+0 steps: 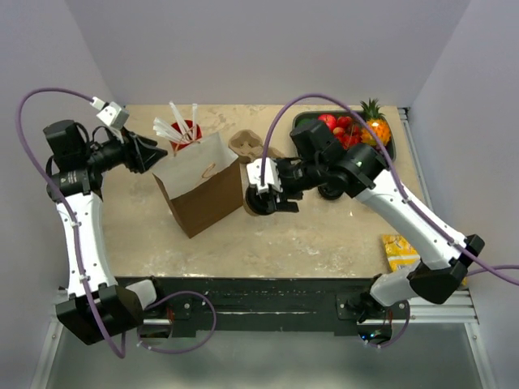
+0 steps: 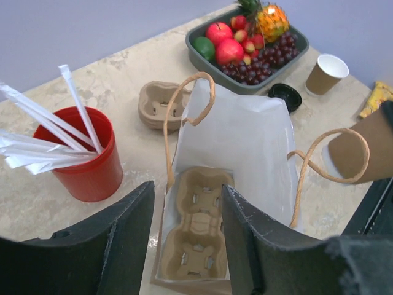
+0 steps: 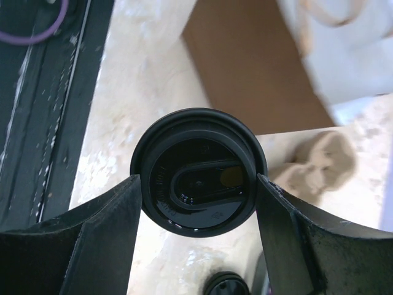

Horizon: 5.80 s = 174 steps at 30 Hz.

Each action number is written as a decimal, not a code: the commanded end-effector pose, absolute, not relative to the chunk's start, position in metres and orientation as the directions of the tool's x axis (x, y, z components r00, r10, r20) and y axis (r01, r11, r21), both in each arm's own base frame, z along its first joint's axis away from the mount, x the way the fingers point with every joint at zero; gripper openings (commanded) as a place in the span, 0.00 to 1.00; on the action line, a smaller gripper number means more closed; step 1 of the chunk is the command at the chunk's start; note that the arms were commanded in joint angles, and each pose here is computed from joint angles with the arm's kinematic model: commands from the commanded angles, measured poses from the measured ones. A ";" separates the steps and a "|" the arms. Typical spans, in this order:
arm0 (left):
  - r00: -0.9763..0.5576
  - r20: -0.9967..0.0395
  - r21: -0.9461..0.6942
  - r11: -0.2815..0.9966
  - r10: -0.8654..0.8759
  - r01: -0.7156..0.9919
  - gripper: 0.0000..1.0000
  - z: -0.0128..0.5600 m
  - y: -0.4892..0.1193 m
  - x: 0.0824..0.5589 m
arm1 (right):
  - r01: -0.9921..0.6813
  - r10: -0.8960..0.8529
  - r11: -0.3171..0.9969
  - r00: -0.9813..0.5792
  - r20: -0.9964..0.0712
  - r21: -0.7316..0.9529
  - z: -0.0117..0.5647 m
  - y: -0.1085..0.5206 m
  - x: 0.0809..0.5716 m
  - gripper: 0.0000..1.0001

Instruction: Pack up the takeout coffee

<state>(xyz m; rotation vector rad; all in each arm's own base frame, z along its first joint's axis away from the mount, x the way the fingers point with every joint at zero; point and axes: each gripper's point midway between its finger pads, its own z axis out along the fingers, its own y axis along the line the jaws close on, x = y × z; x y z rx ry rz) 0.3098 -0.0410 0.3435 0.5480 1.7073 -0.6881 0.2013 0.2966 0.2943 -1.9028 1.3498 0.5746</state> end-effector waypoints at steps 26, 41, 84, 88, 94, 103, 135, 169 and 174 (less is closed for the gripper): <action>-0.248 -0.952 -0.051 0.708 0.179 0.705 0.10 0.303 -0.085 0.321 | -0.931 -0.310 0.171 0.261 -0.914 -0.323 0.453 0.357 0.264 0.00; -0.292 -0.928 -0.040 0.716 0.232 0.697 0.27 0.281 -0.075 0.351 | -0.907 -0.257 0.254 0.271 -0.928 -0.335 0.472 0.366 0.284 0.00; -0.270 -0.963 -0.189 0.692 0.009 0.697 0.00 0.318 -0.133 0.244 | -0.966 -0.625 0.007 0.198 -0.755 -0.259 0.347 0.374 0.211 0.00; -0.297 -0.955 -0.230 0.672 -0.015 0.704 0.00 0.311 -0.139 0.242 | -0.962 -0.630 -0.040 0.233 -0.741 -0.269 0.341 0.385 0.200 0.00; -0.311 -0.950 -0.249 0.674 -0.030 0.696 0.00 0.305 -0.139 0.237 | -0.968 -0.686 -0.057 0.215 -0.695 -0.243 0.325 0.386 0.201 0.00; -0.293 -0.954 -0.258 0.651 -0.058 0.714 0.00 0.296 -0.144 0.226 | -0.961 -0.762 -0.126 0.253 -0.596 -0.247 0.273 0.380 0.202 0.00; -0.296 -0.949 -0.296 0.624 -0.107 0.723 0.00 0.290 -0.148 0.215 | -0.967 -0.819 -0.181 0.250 -0.517 -0.181 0.193 0.369 0.190 0.00; -0.286 -0.957 -0.244 0.642 -0.040 0.727 0.00 0.276 -0.145 0.224 | -0.956 -0.841 -0.195 0.278 -0.463 -0.219 0.160 0.363 0.199 0.54; -0.264 -0.964 -0.221 0.646 -0.031 0.731 0.00 0.277 -0.144 0.227 | -0.949 -0.801 -0.194 0.300 -0.519 -0.249 0.185 0.366 0.196 0.81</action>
